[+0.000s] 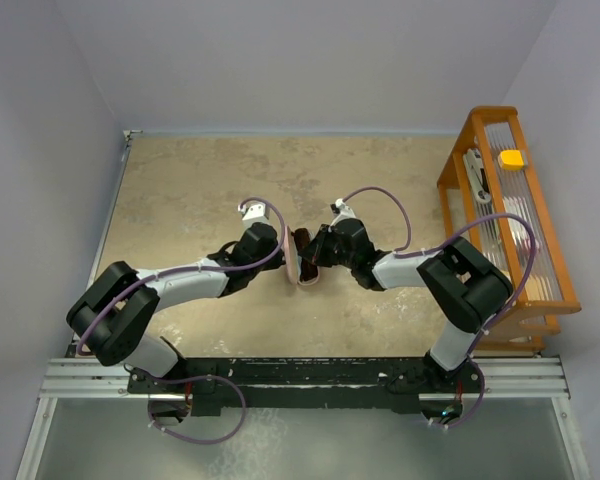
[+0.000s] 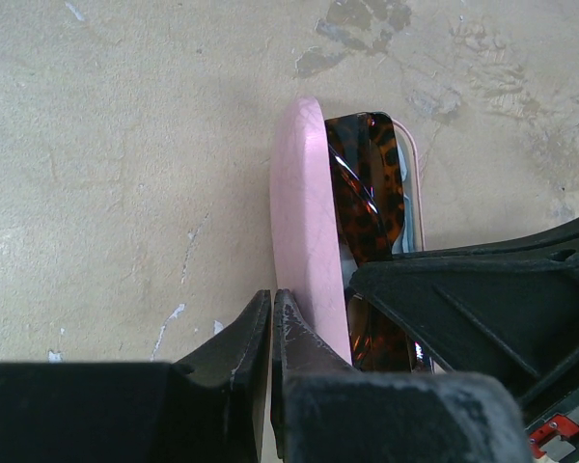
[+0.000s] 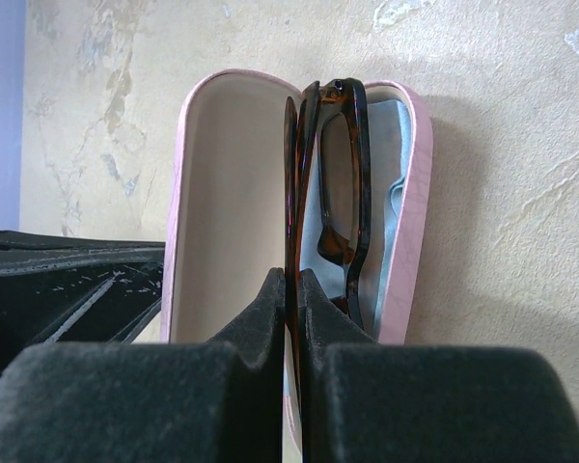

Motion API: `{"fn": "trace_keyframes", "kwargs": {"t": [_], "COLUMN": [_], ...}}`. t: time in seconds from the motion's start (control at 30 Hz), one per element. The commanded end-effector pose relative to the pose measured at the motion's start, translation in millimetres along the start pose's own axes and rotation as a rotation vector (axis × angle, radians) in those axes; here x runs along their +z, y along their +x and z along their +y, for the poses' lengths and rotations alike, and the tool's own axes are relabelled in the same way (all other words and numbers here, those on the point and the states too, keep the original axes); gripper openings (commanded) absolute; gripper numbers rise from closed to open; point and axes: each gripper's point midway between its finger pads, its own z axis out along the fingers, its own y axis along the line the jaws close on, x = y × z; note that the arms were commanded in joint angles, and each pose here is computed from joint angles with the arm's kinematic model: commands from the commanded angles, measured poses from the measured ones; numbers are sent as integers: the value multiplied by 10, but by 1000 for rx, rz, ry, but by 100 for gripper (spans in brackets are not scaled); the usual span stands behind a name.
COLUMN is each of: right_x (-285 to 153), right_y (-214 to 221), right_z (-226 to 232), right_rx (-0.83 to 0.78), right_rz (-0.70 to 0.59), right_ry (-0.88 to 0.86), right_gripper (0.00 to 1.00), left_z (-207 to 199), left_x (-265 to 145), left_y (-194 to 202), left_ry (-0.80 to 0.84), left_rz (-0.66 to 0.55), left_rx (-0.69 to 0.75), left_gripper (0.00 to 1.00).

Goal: Organize the sunglasses
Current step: Place the sunglasses in the sunglasses case.

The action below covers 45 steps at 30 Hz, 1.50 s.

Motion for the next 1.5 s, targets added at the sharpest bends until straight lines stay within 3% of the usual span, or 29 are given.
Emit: {"fn": "trace_keyframes", "kwargs": {"t": [0.0,0.9,0.93,1.0,1.13,1.47], "right_x": [30,-159,-155,-147,-180,-317], "right_y": [-23,98,103,119,62,-66], "right_z": [15,-237,-237,-219,-141,-121], "right_rx": [17,29,30,29,-3,-65], "right_rz": [-26,-32,-29,-22,-30,-60], "right_ry": [-3,104,102,94,89,122], "right_gripper": [0,0,2,17,25,30], "left_z": [-210,-264,-269,-288,-332,-351], "left_x": [-57,-83,-88,-95,-106,-86], "left_y": [-243,-204,-199,-180,-153,-134], "left_ry": [51,70,72,77,85,88], "left_rz": [-66,-64,-63,-60,-60,-57], "left_rx": [-9,-13,-12,-9,-7,-6], "left_gripper": [0,0,0,0,0,0]}}
